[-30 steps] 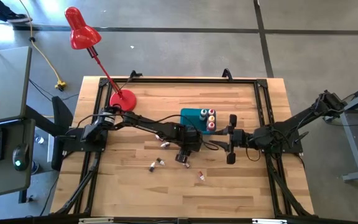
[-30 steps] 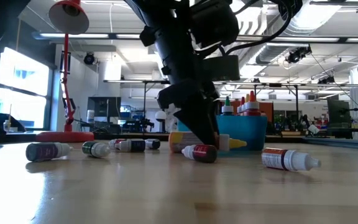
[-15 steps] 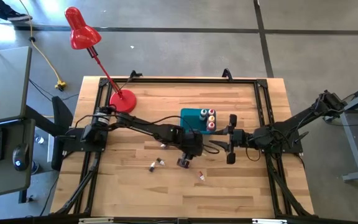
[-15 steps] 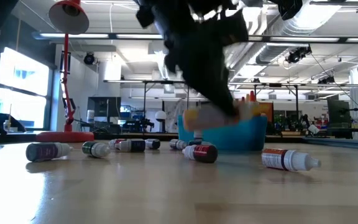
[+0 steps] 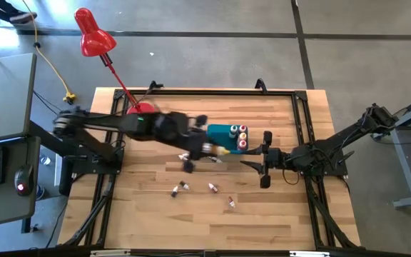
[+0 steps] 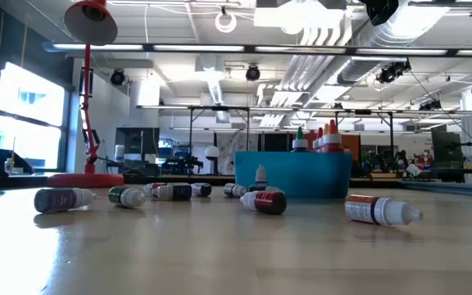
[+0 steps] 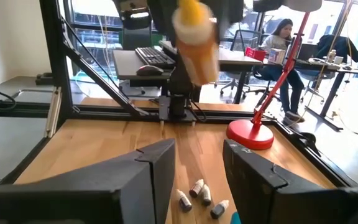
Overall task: Pick & Place food coloring
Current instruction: Put the big yellow food coloring bottle into the blue bin
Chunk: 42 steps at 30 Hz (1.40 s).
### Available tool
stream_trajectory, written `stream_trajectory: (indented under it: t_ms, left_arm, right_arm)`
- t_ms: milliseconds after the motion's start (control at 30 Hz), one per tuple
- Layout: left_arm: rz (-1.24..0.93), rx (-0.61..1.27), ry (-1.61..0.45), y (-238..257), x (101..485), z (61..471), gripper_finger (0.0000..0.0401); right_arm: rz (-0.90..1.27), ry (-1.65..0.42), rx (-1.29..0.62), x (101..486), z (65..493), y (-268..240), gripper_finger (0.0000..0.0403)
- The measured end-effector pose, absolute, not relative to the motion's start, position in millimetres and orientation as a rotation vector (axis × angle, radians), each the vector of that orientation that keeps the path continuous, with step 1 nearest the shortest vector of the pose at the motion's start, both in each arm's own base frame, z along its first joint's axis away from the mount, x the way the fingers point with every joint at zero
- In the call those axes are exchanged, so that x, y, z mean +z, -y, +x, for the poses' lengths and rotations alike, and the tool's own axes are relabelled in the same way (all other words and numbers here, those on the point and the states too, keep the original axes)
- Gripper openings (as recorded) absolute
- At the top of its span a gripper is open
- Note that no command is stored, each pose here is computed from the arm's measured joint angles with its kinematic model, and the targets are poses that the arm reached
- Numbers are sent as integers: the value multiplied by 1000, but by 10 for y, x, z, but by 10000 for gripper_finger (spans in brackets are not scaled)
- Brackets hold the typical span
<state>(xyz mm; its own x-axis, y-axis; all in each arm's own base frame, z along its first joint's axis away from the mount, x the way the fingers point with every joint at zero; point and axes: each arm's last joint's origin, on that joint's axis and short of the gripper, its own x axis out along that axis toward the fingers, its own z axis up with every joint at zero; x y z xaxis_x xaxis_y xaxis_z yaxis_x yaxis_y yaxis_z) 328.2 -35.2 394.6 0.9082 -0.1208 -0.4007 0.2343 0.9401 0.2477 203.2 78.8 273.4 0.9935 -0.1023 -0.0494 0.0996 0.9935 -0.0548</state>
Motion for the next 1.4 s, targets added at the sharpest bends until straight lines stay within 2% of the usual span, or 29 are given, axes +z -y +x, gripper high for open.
stream_trajectory:
  t_ms: [100,167,267,367,433,567,700,867,1167,1400]
  left_arm:
    - [288,-210,-328,345,3782,3095,128]
    - [265,-209,-308,342,3449,3045,128]
    - [253,-184,-141,331,2983,2983,129]
    - [222,-148,142,317,2678,2859,129]
    - [160,-128,232,304,2456,2764,129]
    - [0,-103,270,283,2223,2682,129]
    - [-44,-41,152,276,2013,2794,129]
    - [-11,-43,167,293,2006,2951,129]
    - [47,-102,202,327,2128,3099,129]
    - [47,-87,156,323,2083,3108,129]
  right_arm:
    - [-51,-50,-101,2736,2033,-788,129]
    - [-51,-50,-101,2736,2033,-788,129]
    - [-52,-51,-101,2735,2033,-788,129]
    - [-52,-52,-100,2734,2033,-789,129]
    - [-50,-47,-101,2740,2033,-789,129]
    - [-63,-49,-104,2739,2033,-787,129]
    - [-130,-39,-106,2754,2035,-784,129]
    - [-170,-24,-106,2771,2036,-783,129]
    - [-153,-20,-300,2791,2049,-677,129]
    - [-20,-19,-149,2762,2217,-540,129]
